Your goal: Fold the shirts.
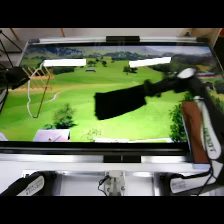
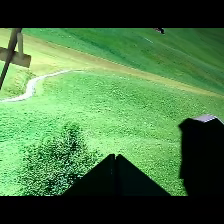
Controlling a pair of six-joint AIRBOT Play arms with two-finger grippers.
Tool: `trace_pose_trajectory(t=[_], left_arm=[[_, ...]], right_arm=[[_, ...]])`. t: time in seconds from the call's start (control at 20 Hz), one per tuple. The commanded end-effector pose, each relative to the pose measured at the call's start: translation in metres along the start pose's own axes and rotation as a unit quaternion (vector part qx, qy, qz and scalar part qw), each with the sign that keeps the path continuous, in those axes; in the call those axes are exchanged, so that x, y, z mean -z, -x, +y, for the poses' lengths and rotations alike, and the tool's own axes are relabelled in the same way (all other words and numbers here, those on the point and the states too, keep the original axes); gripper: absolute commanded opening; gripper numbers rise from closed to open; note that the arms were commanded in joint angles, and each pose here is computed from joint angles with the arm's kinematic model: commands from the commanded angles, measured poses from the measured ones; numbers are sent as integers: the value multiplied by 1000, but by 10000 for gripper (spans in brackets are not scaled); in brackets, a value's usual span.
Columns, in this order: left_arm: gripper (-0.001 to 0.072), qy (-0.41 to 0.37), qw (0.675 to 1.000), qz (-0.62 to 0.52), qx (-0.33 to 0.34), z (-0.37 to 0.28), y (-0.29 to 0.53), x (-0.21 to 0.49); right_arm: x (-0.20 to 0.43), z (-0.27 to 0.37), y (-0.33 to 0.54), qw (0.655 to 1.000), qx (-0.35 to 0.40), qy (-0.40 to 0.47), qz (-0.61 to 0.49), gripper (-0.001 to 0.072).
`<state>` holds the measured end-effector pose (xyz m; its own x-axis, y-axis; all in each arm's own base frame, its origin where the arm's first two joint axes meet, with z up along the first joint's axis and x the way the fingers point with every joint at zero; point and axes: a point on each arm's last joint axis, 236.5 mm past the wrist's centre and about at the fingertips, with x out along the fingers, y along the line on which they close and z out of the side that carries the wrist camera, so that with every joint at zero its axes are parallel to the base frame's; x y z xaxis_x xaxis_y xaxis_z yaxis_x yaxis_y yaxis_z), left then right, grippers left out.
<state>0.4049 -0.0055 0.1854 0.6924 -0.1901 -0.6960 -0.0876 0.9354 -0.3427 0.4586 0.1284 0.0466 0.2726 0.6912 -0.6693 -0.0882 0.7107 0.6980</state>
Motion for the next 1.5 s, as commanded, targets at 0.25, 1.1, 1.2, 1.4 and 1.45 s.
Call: trace_pose_trajectory(t=[0.25,1.1,1.2,1.4,1.45], left_arm=[[38,6,1000,1,15,-7,0,1],[37,-3,1000,0,27,-13,1,0],[37,-2,1000,0,29,-14,1,0],[38,-2,1000,1,29,-14,1,0],[38,-2,1000,2,29,-14,0,1]], right_arm=[[-5,-103,266,953,196,-109,-205,66],[304,-216,330,788,382,-481,33,67],[312,-224,317,787,376,-489,29,101],[295,-236,323,804,388,-451,1,685],[277,-237,332,811,394,-430,-27,685]])
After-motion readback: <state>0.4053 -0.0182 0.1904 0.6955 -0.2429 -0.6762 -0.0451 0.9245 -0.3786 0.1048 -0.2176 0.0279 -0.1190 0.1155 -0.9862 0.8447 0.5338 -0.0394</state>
